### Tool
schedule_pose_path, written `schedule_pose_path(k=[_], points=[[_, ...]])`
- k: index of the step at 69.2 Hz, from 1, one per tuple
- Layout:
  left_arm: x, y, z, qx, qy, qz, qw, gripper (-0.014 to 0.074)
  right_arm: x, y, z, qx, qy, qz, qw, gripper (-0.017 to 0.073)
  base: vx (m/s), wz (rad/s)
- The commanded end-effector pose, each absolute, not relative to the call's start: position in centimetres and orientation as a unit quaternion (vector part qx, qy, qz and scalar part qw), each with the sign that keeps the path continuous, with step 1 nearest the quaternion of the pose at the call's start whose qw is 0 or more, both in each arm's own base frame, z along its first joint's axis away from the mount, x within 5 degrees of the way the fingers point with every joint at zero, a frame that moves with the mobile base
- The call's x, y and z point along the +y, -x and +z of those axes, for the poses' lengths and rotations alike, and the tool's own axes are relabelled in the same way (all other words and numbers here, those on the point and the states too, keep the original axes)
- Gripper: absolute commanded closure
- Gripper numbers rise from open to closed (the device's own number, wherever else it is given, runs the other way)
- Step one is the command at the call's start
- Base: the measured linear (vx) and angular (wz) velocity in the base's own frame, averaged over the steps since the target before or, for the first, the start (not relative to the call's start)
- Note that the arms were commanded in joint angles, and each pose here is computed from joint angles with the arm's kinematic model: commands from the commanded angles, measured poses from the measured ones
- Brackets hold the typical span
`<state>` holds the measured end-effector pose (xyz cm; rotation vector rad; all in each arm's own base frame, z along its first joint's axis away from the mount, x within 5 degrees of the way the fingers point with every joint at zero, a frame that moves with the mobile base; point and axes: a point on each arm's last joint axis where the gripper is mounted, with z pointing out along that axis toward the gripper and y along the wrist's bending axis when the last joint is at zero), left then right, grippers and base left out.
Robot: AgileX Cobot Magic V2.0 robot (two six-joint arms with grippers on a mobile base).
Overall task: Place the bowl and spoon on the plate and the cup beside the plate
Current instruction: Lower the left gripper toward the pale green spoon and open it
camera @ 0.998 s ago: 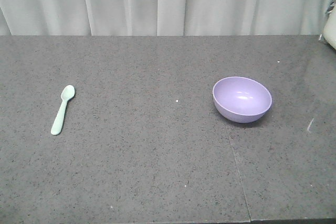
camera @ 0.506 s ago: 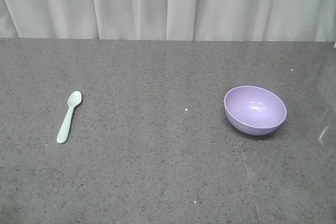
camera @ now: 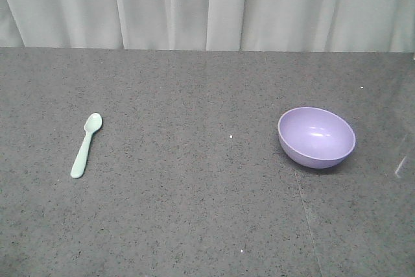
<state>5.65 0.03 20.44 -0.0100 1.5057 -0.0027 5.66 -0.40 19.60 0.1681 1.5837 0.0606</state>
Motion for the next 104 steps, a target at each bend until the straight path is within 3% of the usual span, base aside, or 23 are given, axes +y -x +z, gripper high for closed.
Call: schedule_pose_path(k=[1, 63, 83, 104], points=[[0.0, -5.4, 21.4, 0.649, 0.009, -0.008, 0.761, 0.0600, -0.4, -5.6, 20.2, 0.684, -0.067, 0.021, 0.726, 0.0570, 0.00, 0.00], [0.0, -5.2, 22.5, 0.627, 0.017, -0.020, 0.779, 0.0600, -0.4, -5.5, 21.2, 0.662, -0.066, 0.025, 0.746, 0.0570, 0.00, 0.00], [0.1, -4.0, 29.0, 0.635, 0.028, -0.021, 0.772, 0.0600, -0.5, -5.2, 27.0, 0.689, -0.055, 0.000, 0.723, 0.0570, 0.00, 0.00], [0.4, -7.5, 37.5, 0.740, 0.035, -0.003, 0.672, 0.0600, -0.8, -7.1, 35.4, 0.775, -0.054, -0.021, 0.630, 0.0570, 0.00, 0.00]])
